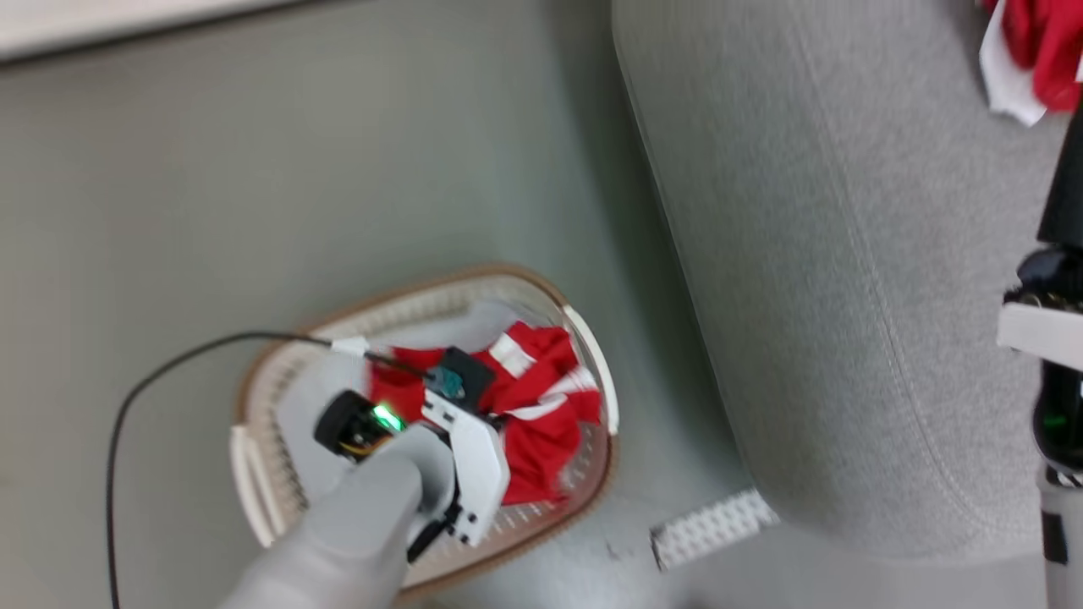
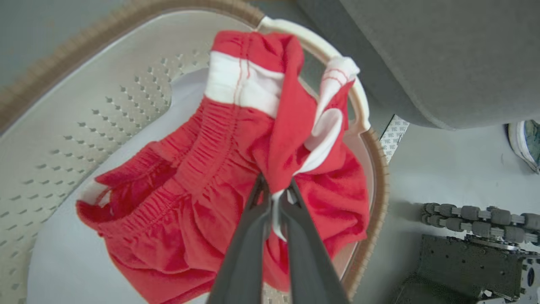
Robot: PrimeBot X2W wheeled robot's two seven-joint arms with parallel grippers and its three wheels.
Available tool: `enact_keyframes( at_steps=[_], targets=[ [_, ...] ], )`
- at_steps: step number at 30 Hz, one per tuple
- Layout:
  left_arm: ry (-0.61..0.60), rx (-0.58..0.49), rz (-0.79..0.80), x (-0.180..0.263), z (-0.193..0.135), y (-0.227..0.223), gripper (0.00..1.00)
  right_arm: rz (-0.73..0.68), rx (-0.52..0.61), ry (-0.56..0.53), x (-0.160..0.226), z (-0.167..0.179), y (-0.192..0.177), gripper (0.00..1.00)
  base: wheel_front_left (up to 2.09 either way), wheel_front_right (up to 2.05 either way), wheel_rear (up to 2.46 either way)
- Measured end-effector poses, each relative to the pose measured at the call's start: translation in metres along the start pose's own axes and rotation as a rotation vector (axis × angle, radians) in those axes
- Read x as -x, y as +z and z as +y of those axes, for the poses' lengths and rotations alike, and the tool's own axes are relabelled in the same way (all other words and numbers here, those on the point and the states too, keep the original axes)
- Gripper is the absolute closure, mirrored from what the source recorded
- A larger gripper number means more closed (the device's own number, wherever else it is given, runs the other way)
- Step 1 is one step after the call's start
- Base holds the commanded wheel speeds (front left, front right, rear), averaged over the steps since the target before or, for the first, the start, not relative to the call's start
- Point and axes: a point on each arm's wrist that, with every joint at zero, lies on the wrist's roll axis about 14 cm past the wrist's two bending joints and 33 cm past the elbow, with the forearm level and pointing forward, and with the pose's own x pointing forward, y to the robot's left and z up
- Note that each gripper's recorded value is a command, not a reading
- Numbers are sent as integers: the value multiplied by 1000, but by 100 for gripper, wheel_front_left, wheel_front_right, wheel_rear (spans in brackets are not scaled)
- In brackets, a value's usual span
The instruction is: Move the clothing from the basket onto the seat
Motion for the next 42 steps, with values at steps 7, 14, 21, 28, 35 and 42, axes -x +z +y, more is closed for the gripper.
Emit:
enact_keyframes(
  at_steps=[7, 14, 21, 28, 35, 42],
  targets=[
    [56, -8, -210, 53, -17, 57, 100, -30, -24, 2, 25, -7, 33, 0, 0, 0, 0],
    [116, -51, -410, 106, -29, 108, 100, -66, -63, 22, 43, -5, 59, 0, 0, 0, 0],
    [217, -114, -667, 190, -42, 174, 100, -86, -185, 83, 69, 18, 76, 0, 0, 0, 0],
    [307, -171, -870, 266, -53, 218, 100, -46, -251, 221, 87, 65, 74, 0, 0, 0, 0],
    [367, -244, -975, 315, -66, 240, 100, 4, -283, 315, 101, 99, 64, 0, 0, 0, 0],
    [366, -254, -997, 327, -77, 243, 100, 58, -291, 401, 113, 125, 53, 0, 0, 0, 0]
  ],
)
